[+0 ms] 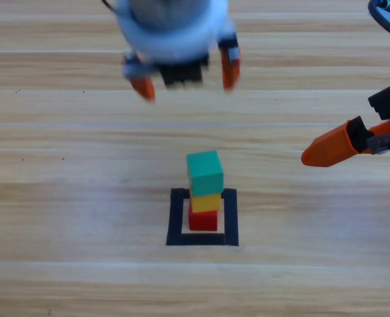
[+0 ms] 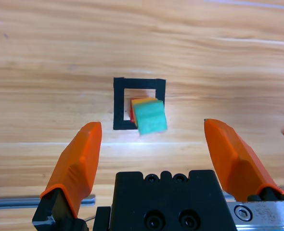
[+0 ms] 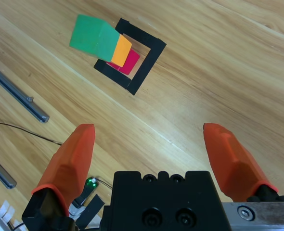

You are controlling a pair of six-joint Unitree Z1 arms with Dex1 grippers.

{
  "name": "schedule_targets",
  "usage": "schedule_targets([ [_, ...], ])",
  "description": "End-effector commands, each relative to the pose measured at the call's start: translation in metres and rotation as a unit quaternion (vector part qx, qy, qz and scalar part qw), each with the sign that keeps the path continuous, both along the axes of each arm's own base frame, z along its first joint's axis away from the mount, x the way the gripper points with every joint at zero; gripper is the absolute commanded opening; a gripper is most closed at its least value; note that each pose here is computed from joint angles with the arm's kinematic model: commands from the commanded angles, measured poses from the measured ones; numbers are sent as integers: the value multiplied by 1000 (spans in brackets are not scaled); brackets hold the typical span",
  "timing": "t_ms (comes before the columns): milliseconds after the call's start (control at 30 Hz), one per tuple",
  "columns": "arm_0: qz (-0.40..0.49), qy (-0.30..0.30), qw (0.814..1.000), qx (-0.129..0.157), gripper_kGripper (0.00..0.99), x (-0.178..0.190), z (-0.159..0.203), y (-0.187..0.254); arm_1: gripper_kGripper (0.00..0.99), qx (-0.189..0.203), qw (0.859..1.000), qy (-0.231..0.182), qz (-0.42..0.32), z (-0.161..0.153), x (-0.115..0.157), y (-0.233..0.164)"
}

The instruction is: Stack the blocks in the rectangular block: red at the bottom, yellow in the middle, green on top

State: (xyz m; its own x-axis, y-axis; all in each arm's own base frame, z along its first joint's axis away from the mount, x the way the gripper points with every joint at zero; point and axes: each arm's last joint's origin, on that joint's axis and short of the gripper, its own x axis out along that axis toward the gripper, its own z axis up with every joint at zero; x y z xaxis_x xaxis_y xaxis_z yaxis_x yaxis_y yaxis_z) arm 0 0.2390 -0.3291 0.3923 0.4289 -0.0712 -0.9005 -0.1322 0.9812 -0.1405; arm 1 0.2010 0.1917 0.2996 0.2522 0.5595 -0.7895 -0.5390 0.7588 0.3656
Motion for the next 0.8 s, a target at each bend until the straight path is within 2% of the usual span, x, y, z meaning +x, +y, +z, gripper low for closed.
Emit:
schedule_targets([
  [33,-74,-47,996,19,908,-70,22,9,990,-4,1000,-16,-14,4,-3,-11],
  [133,-94,-60,993,35,908,-89,8,18,990,-4,1000,-16,-14,4,-3,-11],
  [267,-115,-78,990,31,911,-109,-13,40,990,-5,1000,-15,-14,3,-2,-10],
  [433,-124,-83,988,46,957,-112,-39,50,990,-6,1000,-15,-15,2,-2,-10],
  [800,-127,-92,987,43,990,-114,-36,58,990,-7,1000,-14,-15,1,-1,-10],
])
